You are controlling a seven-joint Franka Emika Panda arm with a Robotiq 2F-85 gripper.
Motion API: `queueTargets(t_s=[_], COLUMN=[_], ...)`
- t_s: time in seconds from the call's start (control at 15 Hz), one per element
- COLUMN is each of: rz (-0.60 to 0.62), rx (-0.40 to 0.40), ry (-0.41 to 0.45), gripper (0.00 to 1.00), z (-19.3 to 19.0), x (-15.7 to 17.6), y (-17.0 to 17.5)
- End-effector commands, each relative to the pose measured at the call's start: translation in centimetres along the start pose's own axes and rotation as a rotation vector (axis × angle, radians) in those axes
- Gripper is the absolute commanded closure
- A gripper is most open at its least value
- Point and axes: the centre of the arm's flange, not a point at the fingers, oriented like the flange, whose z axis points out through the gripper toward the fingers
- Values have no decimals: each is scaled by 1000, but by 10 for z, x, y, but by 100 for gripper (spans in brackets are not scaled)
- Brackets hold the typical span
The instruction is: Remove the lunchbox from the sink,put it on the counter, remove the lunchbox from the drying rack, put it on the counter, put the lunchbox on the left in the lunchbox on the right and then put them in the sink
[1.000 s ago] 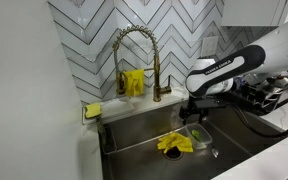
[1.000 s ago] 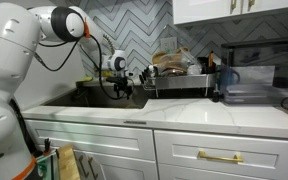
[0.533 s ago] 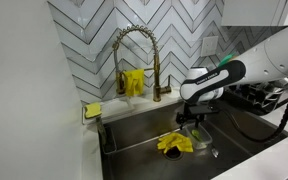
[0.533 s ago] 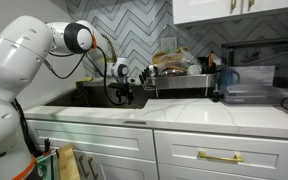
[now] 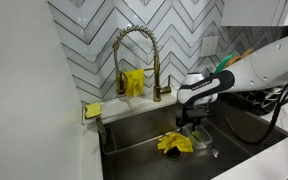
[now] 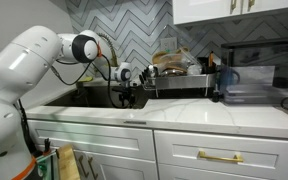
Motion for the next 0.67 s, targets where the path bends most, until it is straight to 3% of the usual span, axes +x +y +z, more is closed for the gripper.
queueTargets(t_s=[0.0,0.4,0.6], rz=[4,12,2], rx=[-23,-19,-31], ry=[-33,-75,-112], gripper=[51,98,100], z=[10,8,-4], x=[16,14,7], y=[-5,-5,-9])
